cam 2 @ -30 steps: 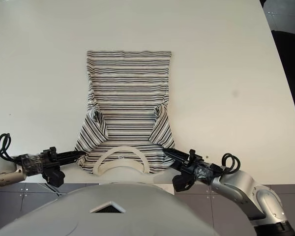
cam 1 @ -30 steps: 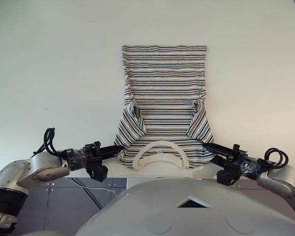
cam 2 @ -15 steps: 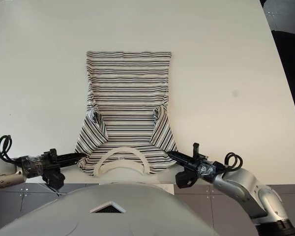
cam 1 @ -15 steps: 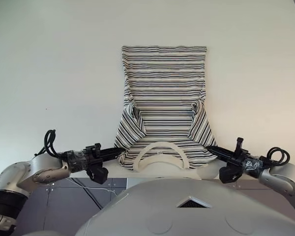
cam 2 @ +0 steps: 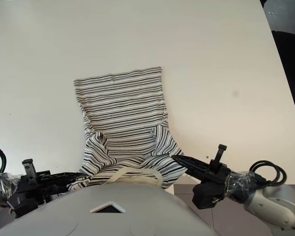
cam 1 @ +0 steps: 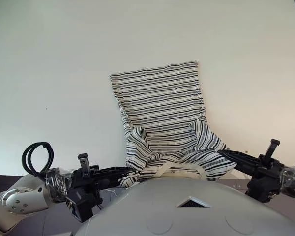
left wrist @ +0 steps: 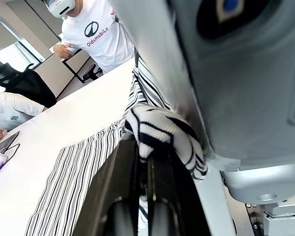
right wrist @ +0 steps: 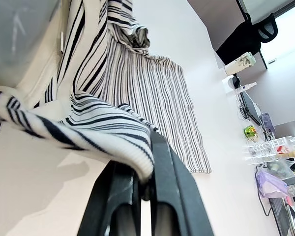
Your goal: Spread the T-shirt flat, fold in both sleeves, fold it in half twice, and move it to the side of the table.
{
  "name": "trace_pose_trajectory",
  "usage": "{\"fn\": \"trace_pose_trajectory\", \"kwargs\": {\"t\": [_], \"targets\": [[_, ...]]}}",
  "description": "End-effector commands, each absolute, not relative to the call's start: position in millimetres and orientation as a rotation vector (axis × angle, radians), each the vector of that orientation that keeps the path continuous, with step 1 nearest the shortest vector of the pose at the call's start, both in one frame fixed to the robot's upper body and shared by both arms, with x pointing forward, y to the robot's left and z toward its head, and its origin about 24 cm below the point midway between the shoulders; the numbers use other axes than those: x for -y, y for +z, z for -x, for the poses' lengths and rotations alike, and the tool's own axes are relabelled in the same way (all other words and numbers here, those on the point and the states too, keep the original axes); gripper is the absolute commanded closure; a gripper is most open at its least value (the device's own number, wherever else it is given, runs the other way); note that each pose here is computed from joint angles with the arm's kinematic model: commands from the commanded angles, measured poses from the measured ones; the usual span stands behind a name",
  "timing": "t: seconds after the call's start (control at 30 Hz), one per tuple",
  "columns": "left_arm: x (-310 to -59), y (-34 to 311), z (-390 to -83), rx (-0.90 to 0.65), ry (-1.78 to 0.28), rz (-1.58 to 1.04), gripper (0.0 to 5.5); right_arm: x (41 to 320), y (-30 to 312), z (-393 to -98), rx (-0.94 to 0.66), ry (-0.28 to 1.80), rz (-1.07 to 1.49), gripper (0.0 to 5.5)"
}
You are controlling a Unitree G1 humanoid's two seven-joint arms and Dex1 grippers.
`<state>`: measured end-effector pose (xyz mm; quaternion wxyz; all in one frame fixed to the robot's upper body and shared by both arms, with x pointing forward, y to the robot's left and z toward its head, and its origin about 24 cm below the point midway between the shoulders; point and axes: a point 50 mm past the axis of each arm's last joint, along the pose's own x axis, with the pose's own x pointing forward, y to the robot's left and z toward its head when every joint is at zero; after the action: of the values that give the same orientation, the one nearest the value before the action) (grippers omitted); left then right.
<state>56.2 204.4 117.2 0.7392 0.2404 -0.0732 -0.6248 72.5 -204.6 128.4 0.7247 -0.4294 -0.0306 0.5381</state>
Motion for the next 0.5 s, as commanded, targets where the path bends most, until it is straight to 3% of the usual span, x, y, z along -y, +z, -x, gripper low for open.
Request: {"fn": "trace_pose_trajectory", "kwargs": {"t": [0.03,0.13,0.27,0.5], "targets": [[-205.9,122.0,-68.8,0.202,-1.296,-0.536,5.40,210.8,135.3,-88.8,0.058,1.211,0.979,5.38],[-213.2,113.2,-99.0,0.222,-1.167,-0.567,5.40,207.1,129.9,-119.7,0.076,1.233,1.010,5.38],[-220.4,96.1,-138.5,0.182,-0.995,-0.569,5.40,203.5,128.8,-183.1,0.063,1.218,1.019,5.38],[-227.7,72.2,-191.7,0.037,-0.819,-0.518,5.40,161.6,129.1,-279.8,0.005,1.291,0.948,5.38]]}}
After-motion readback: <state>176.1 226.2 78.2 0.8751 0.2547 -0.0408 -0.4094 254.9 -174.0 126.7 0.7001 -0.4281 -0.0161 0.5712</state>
